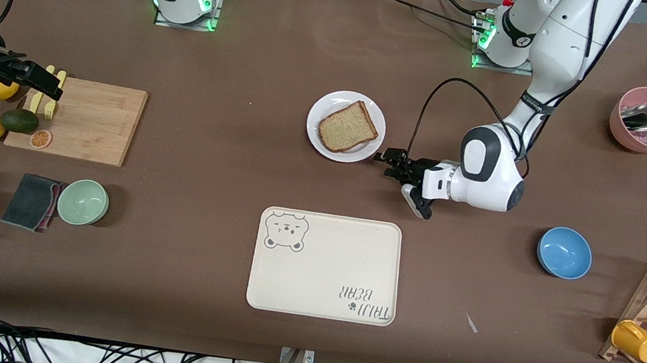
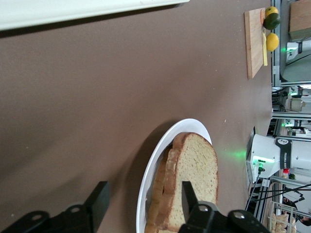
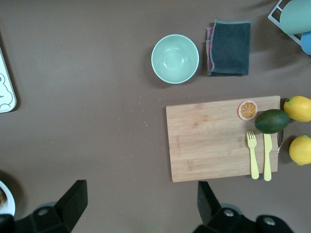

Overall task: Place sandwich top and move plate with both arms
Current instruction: 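Close the left gripper on the white plate rim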

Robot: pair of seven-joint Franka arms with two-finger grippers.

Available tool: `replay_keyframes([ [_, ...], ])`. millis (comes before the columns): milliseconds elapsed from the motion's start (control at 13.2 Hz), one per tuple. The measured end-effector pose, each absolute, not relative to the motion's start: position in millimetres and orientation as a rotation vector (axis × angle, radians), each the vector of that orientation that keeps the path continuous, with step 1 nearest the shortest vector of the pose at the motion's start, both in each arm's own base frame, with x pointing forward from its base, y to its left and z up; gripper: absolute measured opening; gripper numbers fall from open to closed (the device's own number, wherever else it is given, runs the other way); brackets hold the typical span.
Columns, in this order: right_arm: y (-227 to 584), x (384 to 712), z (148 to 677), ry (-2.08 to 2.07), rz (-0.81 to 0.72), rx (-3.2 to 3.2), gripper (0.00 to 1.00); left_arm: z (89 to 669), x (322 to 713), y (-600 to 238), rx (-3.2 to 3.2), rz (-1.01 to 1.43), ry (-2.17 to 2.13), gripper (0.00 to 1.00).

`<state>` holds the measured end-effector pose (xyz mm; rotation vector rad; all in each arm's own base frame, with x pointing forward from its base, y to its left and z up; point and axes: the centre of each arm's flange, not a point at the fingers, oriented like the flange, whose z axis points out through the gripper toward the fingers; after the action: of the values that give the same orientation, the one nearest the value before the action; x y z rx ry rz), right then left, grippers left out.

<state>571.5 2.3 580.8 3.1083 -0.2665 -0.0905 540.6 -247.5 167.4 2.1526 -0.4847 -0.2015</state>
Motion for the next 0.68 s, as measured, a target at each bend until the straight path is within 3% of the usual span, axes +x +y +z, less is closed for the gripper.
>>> replay_keyframes([
  [303,3.0,571.7,581.5,-0.265,-0.087,3.109,1.00,140.3,521.6,-251.0,2.088,-0.144,-0.477,0.64],
  [379,3.1,571.9,581.9,-0.264,-0.085,3.109,1.00,136.7,518.1,-252.2,2.081,-0.143,-0.486,0.58],
  [607,3.4,572.5,581.2,-0.263,-0.085,3.109,1.00,128.8,510.4,-255.9,2.083,-0.151,-0.505,0.56],
  [683,3.6,572.6,581.0,-0.263,-0.085,3.109,1.00,126.0,507.8,-258.5,2.085,-0.156,-0.509,0.49],
])
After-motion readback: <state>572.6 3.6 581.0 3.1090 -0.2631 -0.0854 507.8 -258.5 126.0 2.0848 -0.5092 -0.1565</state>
